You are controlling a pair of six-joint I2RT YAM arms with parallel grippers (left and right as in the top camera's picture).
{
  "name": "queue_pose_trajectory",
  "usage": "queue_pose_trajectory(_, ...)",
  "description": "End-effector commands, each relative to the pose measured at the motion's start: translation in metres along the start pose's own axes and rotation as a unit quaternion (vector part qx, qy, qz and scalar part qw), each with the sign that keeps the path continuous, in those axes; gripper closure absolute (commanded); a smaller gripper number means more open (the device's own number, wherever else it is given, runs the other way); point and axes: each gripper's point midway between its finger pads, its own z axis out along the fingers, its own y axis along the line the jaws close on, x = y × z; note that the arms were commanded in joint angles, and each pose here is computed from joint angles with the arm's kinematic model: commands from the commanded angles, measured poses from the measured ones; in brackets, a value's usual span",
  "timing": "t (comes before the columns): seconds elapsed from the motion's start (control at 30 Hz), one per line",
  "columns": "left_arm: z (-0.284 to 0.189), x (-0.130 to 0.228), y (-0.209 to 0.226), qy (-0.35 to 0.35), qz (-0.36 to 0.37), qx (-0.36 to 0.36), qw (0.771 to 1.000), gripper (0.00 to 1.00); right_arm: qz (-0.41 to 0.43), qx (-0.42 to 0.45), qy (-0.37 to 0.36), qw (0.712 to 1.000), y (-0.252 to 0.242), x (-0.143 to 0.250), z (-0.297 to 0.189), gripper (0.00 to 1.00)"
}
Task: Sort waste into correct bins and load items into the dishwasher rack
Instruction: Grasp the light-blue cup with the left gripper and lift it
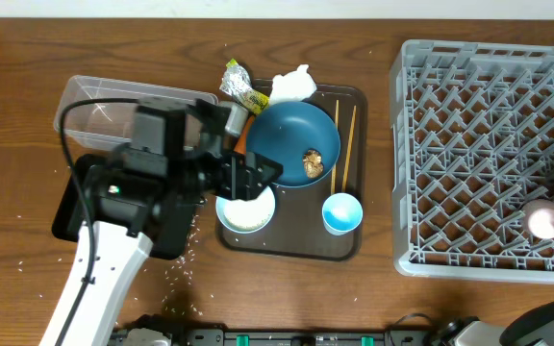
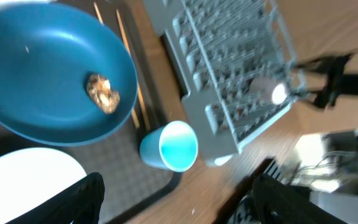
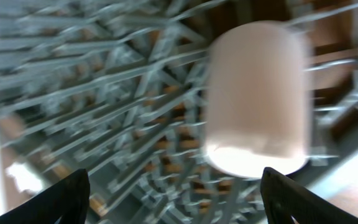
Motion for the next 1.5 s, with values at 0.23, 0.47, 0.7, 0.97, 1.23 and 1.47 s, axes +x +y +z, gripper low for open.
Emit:
queue_pose_trajectory(0.23,0.041,0.035,0.023,0.064,0.117,-0.203,0.97,0.22,-0.162,-0.155,-0.073,0.972,0.092,0.05,-0.08,0.17)
queue_pose_trajectory(0.47,0.106,0.064,0.03,0.144,0.134,-0.196,0.961,0.23,-0.21,-0.141,-0.118,0.96,0.101,0.071,-0.101,0.13)
queue_pose_trajectory(0.7,0.153,0.079,0.031,0.167,0.151,-0.182,0.957,0.23,-0.201,-0.118,-0.107,0.966,0.092,0.074,-0.096,0.12)
queue_pose_trajectory(0.97,0.182,0.107,0.043,0.212,0.145,-0.188,0.948,0.33,-0.195,-0.113,-0.094,0.97,0.09,0.072,-0.089,0.12)
queue_pose_trajectory(1.23,0.189,0.105,0.044,0.205,0.149,-0.185,0.95,0.87,-0.198,-0.107,-0.085,0.971,0.087,0.074,-0.086,0.12)
queue_pose_trajectory(1.47,0.15,0.066,0.036,0.169,0.126,-0.191,0.959,0.94,-0.242,-0.119,-0.083,0.959,0.091,0.078,-0.087,0.12)
